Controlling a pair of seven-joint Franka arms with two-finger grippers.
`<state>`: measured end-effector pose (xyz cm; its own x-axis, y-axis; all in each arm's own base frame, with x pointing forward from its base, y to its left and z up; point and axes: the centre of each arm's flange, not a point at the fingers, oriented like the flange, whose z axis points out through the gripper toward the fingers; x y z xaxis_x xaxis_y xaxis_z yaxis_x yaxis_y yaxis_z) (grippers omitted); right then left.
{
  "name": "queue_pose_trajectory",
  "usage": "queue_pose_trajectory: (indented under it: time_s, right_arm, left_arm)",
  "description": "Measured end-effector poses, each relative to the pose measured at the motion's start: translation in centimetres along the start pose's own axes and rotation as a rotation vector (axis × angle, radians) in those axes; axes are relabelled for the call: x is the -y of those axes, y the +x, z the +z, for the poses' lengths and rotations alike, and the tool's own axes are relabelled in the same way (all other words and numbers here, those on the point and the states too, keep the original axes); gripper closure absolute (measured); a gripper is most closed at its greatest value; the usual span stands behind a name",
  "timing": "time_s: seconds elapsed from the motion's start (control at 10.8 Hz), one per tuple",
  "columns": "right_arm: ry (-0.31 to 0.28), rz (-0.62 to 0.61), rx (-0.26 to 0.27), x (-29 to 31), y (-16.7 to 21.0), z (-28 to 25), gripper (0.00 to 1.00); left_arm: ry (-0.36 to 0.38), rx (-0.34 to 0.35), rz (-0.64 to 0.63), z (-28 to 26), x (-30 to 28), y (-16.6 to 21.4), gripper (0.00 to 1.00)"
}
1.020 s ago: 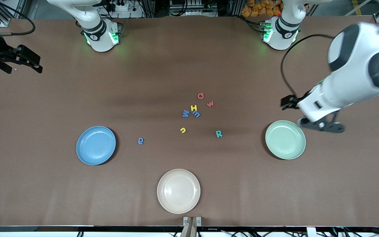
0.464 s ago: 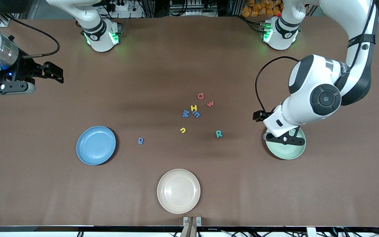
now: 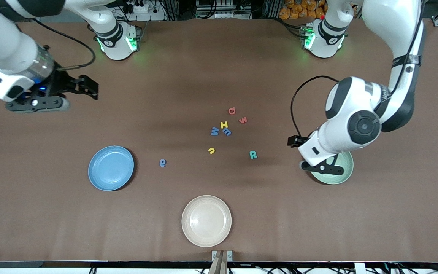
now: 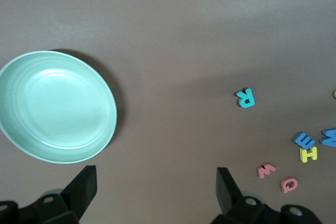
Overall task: Sort upper and lower case letters into plates
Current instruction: 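Move the left gripper from rest over the scattered foam letters, then grasp the teal R with the left gripper while the right gripper reaches letters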
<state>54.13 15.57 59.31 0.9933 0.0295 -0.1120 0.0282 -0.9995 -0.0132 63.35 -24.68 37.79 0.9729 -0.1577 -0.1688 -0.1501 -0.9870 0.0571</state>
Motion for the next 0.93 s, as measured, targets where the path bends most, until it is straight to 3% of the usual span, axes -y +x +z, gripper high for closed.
queue_pose_trajectory:
  time_s: [0.56,0.93]
  right_arm:
    - [-0.03,0.0,0.056,7.4,0.5,4.9,0.0]
    - [-0.04,-0.001,0.075,8.8,0.4,7.9,0.0]
  left_arm:
    - [0.005,-0.003,-0.009,5.5,-3.7,1.3,0.0]
    - [-0.003,-0.044,-0.139,9.2,-8.7,1.4,0.0]
